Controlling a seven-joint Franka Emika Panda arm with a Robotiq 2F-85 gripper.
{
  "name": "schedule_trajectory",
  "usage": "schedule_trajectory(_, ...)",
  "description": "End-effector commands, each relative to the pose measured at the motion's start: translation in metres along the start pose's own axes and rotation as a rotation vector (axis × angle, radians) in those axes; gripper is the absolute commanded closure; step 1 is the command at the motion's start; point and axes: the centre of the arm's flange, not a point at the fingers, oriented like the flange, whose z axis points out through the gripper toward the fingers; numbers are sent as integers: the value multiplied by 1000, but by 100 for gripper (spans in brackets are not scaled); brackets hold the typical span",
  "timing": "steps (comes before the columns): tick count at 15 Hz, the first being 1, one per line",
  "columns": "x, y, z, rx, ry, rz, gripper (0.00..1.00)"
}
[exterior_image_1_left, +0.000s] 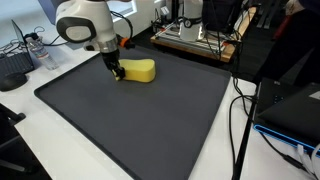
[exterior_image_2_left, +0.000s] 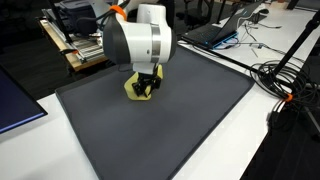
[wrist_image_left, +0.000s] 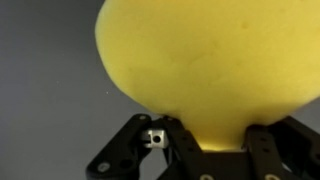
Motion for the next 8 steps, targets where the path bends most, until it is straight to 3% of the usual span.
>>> schedule_trajectory(1, 13, -5, -20, -11, -42, 36, 93)
schedule_trajectory(8, 10, -8, -22, -8, -52, 37, 92)
